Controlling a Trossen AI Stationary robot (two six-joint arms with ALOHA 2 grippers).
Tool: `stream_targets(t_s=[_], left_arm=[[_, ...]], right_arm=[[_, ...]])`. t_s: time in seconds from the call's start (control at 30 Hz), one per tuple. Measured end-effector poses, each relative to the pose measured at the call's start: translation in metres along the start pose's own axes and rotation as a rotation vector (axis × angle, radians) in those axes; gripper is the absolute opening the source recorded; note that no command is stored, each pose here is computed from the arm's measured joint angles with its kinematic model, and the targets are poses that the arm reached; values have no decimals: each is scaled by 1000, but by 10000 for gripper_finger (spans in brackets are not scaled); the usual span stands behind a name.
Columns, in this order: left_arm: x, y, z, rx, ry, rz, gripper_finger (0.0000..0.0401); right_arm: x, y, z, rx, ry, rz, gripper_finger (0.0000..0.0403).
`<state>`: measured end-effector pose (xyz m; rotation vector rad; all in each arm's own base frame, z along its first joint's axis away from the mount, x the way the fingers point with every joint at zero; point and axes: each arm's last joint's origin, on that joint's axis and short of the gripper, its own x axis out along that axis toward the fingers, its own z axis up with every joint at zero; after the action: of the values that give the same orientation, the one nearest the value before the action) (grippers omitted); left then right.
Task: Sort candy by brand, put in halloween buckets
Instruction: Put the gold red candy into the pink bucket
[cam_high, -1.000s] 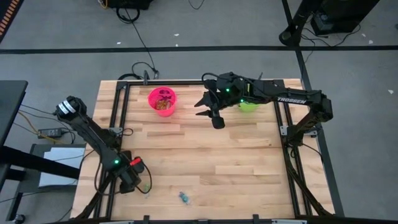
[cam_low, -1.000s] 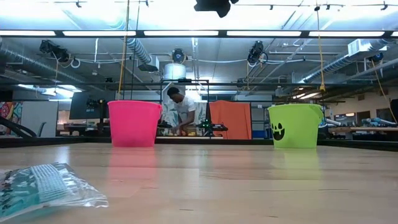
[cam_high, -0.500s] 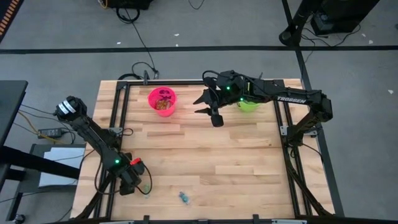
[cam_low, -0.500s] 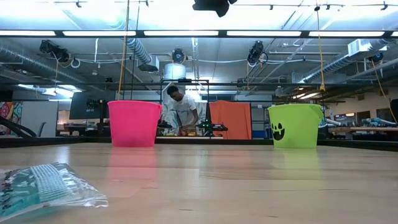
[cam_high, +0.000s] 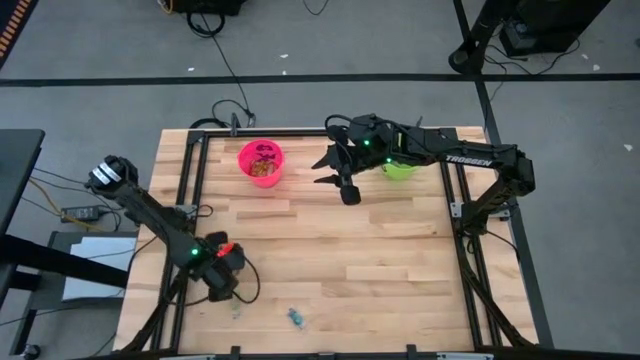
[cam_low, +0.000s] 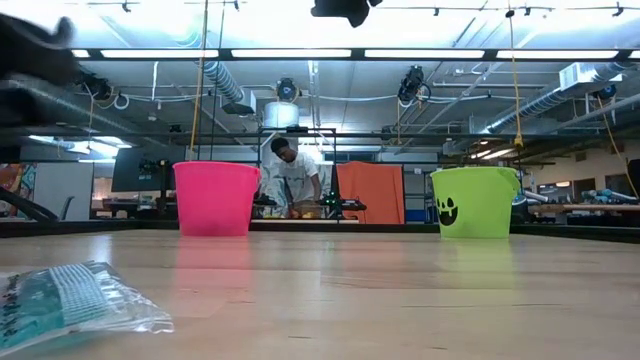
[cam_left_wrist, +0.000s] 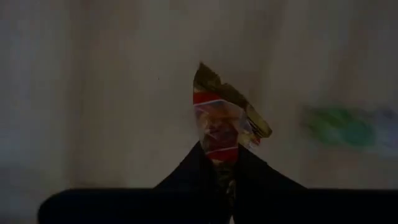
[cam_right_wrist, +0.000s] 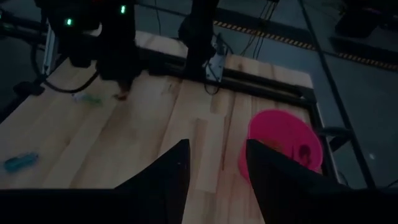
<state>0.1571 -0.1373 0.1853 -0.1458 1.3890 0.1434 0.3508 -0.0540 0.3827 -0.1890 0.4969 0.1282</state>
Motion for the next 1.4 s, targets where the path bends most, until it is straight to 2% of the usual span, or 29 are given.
stream_targets(t_s=[0.13, 0.27, 0.43, 0.57, 0.7, 0.83, 0.93, 1.03, 1.2, 1.4], left_arm=[[-15, 14, 14, 7, -119, 219, 45], [-34, 28, 35, 13, -329, 470, 48], [-57, 50, 64, -107, -594, 747, 45], [-65, 72, 81, -186, -653, 909, 45], [-66, 99, 91, -281, -642, 1034, 44], [-65, 124, 100, -324, -562, 1102, 44], [-64, 138, 109, -335, -517, 1114, 44], [-63, 149, 121, -330, -493, 1075, 44], [-67, 169, 143, -312, -527, 976, 44], [-66, 196, 147, -342, -503, 908, 43]], right_arm=[[0, 2, -7, 23, 82, -4, 168], [-4, 3, -14, 38, 170, -44, 168], [-14, 3, -12, 40, 163, -63, 168], [-30, 5, -7, 29, 150, -95, 168], [-55, 9, -1, 20, 118, -127, 168], [-81, 18, 1, 10, 57, -136, 168], [-103, 25, -5, 22, 27, -170, 168], [-124, 31, -16, 38, -7, -213, 168], [-151, 44, -39, 74, -81, -239, 168], [-164, 56, -69, 140, -80, -244, 168]])
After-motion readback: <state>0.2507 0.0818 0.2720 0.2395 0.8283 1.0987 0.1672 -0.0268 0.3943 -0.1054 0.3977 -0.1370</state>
